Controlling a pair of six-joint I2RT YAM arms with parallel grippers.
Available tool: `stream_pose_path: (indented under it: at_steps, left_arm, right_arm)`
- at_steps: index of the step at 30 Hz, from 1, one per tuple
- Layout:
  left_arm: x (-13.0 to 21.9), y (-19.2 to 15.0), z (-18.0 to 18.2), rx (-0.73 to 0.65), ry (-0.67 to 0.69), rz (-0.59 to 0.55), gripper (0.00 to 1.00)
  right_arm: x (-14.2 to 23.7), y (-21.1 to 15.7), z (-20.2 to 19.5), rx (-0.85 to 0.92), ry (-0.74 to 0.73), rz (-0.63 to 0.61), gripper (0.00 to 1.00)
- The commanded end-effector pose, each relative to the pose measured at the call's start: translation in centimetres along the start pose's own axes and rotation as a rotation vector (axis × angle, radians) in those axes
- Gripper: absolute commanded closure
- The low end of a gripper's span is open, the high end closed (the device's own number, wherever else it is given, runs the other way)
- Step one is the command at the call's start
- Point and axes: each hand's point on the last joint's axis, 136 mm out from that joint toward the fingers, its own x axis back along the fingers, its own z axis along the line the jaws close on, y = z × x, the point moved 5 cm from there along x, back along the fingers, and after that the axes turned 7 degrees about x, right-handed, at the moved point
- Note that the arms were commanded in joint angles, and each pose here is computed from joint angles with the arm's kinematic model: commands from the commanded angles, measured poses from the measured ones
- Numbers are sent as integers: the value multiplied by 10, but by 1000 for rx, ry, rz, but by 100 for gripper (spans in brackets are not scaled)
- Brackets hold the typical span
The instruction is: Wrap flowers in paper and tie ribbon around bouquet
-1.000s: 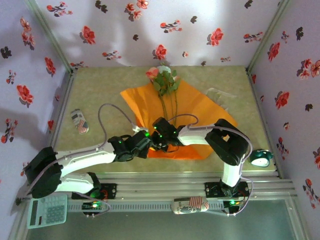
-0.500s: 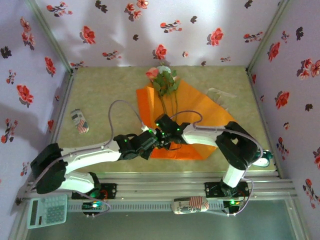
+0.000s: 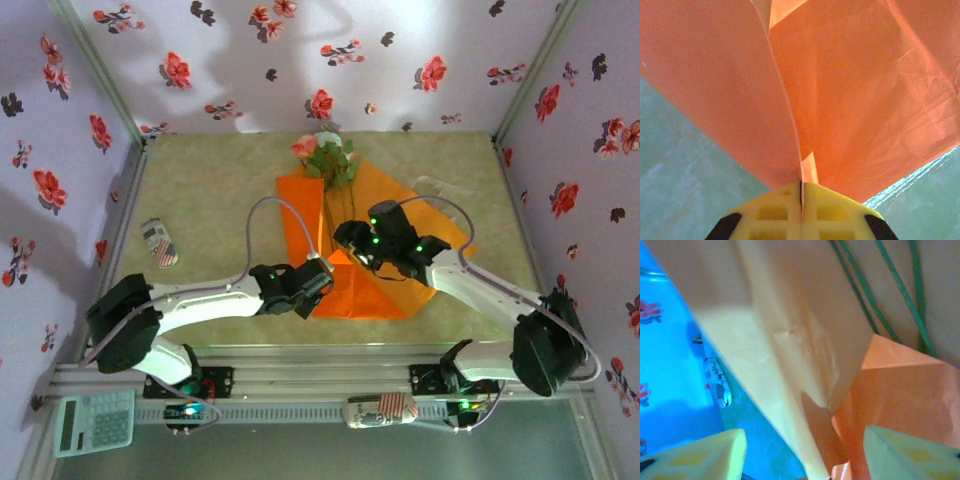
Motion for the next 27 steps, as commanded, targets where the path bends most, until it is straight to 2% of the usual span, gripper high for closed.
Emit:
stream_pose_path:
  at_steps: [1,7,11,14,17,19,24,26,27]
  left_arm:
    - [3,7,-5,-55,12,-16,100]
    - [2,7,-10,-75,7,-14,100]
    - [1,6,-11,-81,7,-8,100]
    - [0,6,-12,-88,7,-7,100]
    - [0,8,-13,-88,7,-12,100]
    - [0,9,-14,-86,6,-13,100]
    - [0,9,-15,-84,4,-14,100]
    - [0,9,-15,-86,4,-14,100]
    - [0,9,-16,-88,5,-15,100]
  right_arm:
    - [-3,4,4,69,47,-3,32]
    - [-26,8,16,106,51,61,30]
    - [-29,12,25,127,49,53,29]
    - [-26,12,22,122,33,42,28]
    - [-36,5,10,96,-22,98,28]
    - [-46,-3,2,66,-57,147,31]
    - [-58,-14,-4,38,-78,166,32]
    - [-63,-17,0,35,-67,173,37]
    - [-65,-18,1,32,-70,179,43]
